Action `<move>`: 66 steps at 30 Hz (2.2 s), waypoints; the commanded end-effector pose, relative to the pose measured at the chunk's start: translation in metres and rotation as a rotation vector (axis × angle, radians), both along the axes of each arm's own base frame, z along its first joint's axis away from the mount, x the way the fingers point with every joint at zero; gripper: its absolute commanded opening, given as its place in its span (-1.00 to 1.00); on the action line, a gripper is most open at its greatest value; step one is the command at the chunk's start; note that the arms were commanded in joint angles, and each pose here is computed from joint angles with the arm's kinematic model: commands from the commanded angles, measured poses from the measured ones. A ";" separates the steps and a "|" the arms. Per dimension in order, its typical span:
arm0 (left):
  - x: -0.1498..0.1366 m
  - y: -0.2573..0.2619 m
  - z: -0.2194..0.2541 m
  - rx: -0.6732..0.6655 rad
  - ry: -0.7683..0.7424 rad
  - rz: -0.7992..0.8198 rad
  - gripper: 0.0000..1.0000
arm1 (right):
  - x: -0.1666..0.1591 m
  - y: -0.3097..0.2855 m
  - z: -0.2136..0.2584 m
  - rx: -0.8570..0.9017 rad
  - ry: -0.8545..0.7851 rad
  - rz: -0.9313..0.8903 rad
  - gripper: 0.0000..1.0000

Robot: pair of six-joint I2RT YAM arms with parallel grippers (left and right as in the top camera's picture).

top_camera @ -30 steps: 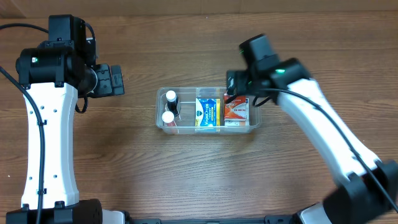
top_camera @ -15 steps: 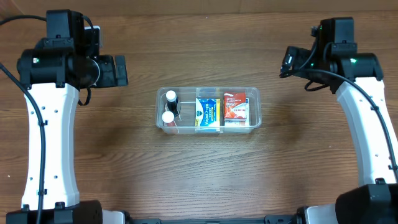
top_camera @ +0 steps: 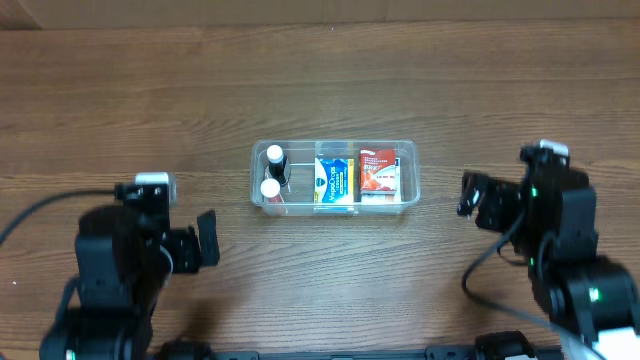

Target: Pack container

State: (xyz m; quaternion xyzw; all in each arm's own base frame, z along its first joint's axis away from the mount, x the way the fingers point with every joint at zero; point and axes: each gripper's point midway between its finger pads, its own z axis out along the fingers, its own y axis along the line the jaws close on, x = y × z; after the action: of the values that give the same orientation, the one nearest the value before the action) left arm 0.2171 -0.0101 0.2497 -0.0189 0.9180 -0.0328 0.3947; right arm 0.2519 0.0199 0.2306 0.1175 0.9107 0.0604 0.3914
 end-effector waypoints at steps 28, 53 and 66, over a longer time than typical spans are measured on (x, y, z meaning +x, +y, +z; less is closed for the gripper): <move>-0.025 -0.001 -0.016 -0.031 0.043 0.020 1.00 | -0.020 0.026 -0.026 -0.076 -0.333 0.269 1.00; -0.025 -0.001 -0.016 -0.031 0.042 0.020 1.00 | -0.013 0.040 -0.059 -0.279 -0.788 0.405 1.00; -0.025 -0.001 -0.016 -0.031 0.042 0.020 1.00 | -0.013 0.040 -0.059 -0.279 -0.788 0.405 1.00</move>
State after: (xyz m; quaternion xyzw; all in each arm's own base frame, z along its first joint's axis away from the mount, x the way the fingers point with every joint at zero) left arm 0.1921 -0.0095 0.2346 -0.0302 0.9258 -0.0362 0.3752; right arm 0.2387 0.0605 0.1729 -0.1492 0.6991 0.0558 0.6970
